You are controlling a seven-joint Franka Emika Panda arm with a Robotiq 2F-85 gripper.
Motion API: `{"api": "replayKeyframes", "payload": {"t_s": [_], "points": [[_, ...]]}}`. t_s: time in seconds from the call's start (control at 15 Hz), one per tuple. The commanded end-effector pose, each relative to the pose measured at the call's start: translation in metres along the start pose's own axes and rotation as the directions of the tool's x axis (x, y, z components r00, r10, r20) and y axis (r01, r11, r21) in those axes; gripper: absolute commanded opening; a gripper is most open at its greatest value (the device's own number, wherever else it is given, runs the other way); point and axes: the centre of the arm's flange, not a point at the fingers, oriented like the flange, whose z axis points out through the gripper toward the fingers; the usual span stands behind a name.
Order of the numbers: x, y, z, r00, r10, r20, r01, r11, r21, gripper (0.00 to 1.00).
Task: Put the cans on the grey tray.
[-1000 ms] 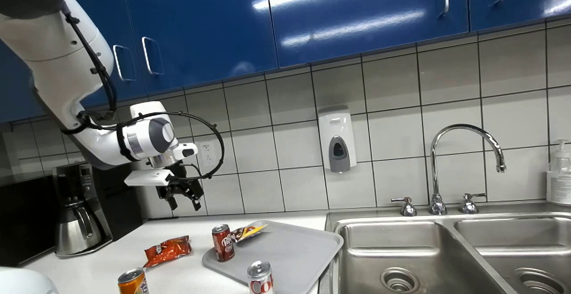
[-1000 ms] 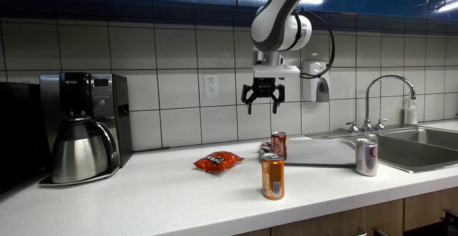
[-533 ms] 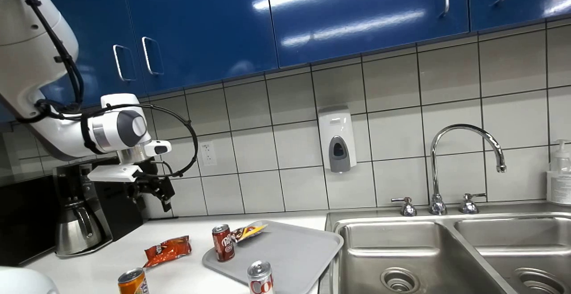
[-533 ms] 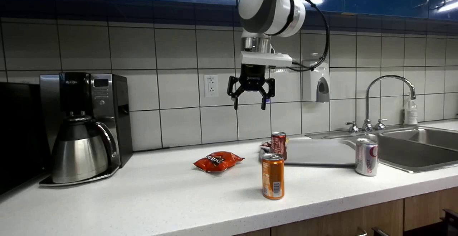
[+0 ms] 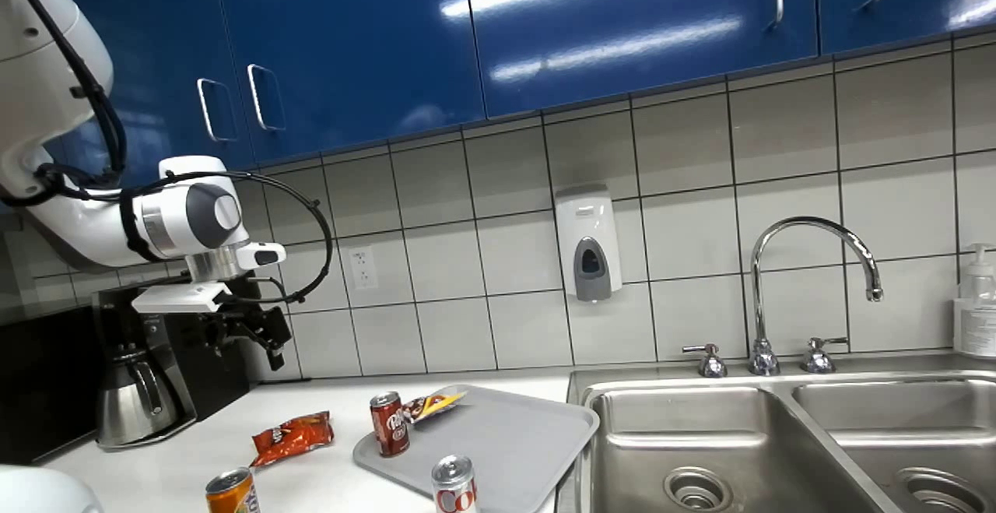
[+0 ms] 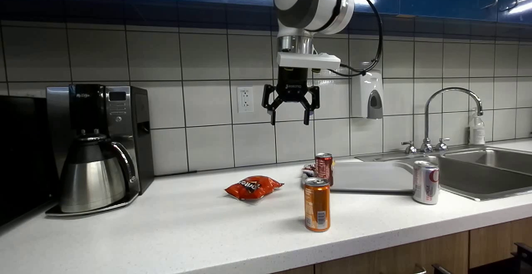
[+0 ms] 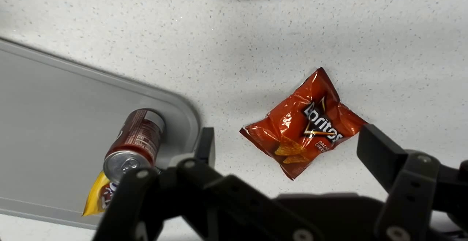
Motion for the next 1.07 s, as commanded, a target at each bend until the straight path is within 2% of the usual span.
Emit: {"api": "replayKeyframes", "payload": {"t_s": [0.0, 0.2, 0.67, 1.0], "points": [[0.000, 0.000, 0.000, 1.000, 0.000, 0.000, 0.000, 1.000, 0.000, 1.00], [0.000, 0.000, 0.000, 1.000, 0.000, 0.001, 0.000, 1.000, 0.000, 1.00], [-0.016, -0.034, 0.024, 1.000, -0.001, -0.005, 0.000, 0.994, -0.110, 1.00], [-0.024, -0.034, 0.045, 0.999, 0.037, 0.006, -0.035, 0.985, -0.168, 1.00]]}}
